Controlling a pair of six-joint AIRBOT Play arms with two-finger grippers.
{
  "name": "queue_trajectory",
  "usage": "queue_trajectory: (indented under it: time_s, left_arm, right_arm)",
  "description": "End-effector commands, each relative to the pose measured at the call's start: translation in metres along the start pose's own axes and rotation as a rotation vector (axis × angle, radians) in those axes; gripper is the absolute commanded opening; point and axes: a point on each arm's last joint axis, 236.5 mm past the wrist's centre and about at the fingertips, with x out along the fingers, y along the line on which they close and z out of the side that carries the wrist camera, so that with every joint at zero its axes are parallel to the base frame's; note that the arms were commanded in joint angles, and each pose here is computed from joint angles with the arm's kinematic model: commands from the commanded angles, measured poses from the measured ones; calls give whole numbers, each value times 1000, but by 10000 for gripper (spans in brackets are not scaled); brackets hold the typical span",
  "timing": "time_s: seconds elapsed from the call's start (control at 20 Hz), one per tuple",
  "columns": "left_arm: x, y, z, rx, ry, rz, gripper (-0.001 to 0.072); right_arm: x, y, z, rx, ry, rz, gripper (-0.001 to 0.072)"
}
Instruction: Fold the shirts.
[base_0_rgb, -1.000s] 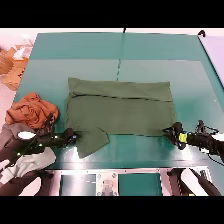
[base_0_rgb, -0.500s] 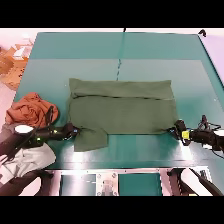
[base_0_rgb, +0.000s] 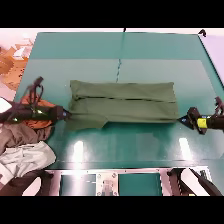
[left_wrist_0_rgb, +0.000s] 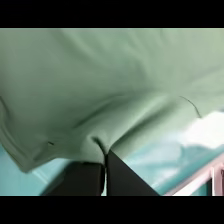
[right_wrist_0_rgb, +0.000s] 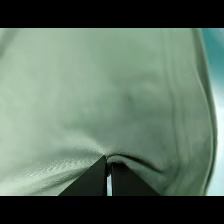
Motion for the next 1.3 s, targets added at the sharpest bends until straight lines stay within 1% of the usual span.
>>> queue_trajectory:
  time_s: [0.0,0.1,0.25,0.4,0.55,0.7,0.75,0.8,0.85,0.9,0.95,1.0,1.05,1.1,1.15,1.25]
  left_arm:
    - [-24,-9,50,46,-114,48,24]
    - [-14,-9,75,44,-111,21,24]
    - [13,-1,121,22,-104,-29,24]
    - [52,22,166,-10,-84,-40,24]
    - [110,40,198,7,-71,-38,25]
    - [153,57,227,10,-118,-14,35]
    - [156,61,239,6,-151,-6,328]
    - [151,65,253,-9,-198,4,575]
    - [141,65,266,-23,-236,4,611]
    - [127,64,276,-20,-253,-2,610]
    - [112,64,283,-16,-256,-13,611]
    - [94,63,288,-18,-245,-29,611]
    - [78,62,290,-21,-232,-42,610]
    - [65,63,289,-23,-212,-53,611]
    - [58,64,285,-32,-188,-60,610]
    - [58,68,273,-52,-134,-58,611]
  right_arm:
    - [-21,51,32,-82,-103,84,13]
    - [-19,79,54,-116,-141,128,13]
    - [7,107,88,-139,-128,137,14]
    - [51,122,124,-135,-94,132,13]
    - [103,130,149,-108,-30,143,14]
    - [148,135,170,-54,1,179,16]
    - [155,136,178,-40,-3,191,106]
    - [154,136,190,-41,-19,198,225]
    - [145,137,201,-64,-34,205,294]
    - [130,137,209,-112,-39,214,386]
    - [114,133,215,-156,-31,210,494]
    - [97,119,221,-178,-15,179,545]
    - [84,100,225,-192,0,133,545]
    - [74,77,226,-192,23,83,566]
    - [69,58,222,-200,53,53,603]
    - [68,31,209,-214,117,38,603]
